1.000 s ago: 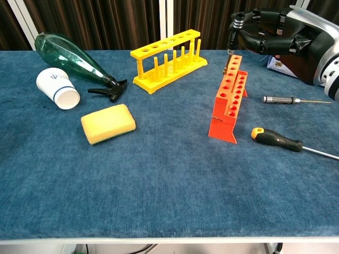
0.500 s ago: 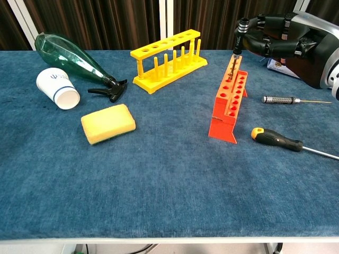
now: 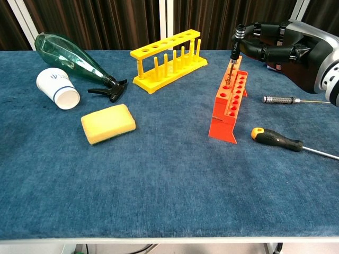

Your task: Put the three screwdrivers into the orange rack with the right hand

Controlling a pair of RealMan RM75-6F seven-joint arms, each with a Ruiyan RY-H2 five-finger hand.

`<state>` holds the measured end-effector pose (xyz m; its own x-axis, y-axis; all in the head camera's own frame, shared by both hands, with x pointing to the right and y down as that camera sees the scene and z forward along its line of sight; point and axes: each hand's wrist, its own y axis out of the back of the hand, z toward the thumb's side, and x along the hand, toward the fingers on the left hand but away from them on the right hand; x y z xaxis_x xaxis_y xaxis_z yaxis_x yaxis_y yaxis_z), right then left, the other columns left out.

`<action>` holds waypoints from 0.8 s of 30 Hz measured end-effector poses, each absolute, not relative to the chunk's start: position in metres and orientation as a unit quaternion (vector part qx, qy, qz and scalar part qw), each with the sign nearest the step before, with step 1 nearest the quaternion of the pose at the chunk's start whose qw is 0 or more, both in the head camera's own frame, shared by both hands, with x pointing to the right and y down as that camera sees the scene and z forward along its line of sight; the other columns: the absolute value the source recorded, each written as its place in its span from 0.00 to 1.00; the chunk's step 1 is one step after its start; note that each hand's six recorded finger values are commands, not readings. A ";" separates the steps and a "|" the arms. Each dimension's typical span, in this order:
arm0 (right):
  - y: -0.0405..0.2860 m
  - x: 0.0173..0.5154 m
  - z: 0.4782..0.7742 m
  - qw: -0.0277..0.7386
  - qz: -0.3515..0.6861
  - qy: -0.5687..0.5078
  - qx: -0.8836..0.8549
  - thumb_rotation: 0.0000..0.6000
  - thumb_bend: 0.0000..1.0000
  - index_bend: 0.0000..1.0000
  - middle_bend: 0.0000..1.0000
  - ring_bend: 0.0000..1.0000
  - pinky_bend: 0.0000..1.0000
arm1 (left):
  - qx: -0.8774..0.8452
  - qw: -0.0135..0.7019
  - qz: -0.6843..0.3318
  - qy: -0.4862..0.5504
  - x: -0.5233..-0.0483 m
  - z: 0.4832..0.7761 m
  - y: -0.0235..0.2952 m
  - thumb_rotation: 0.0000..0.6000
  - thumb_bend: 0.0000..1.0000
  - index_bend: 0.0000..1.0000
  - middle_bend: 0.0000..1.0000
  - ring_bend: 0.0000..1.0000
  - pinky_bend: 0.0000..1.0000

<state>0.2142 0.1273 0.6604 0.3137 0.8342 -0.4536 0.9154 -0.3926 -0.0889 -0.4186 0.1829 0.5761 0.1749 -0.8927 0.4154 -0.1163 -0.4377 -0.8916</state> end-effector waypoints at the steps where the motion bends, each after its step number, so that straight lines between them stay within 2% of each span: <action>1: 0.128 0.214 0.661 0.095 -0.219 0.542 0.805 1.00 0.46 0.63 0.07 0.00 0.00 | -0.669 0.373 -0.520 0.377 -0.419 0.576 0.183 1.00 0.04 0.12 0.04 0.03 0.19; 24: 0.127 0.214 0.673 0.113 -0.226 0.542 0.801 1.00 0.46 0.63 0.07 0.00 0.00 | -0.669 0.370 -0.523 0.377 -0.421 0.578 0.183 1.00 0.04 0.12 0.04 0.03 0.19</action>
<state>0.2137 0.1273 0.6731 0.3095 0.8180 -0.4849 0.9200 -0.3865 -0.0649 -0.4209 0.1826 0.5776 0.1696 -0.8910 0.4212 -0.1179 -0.4427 -0.8889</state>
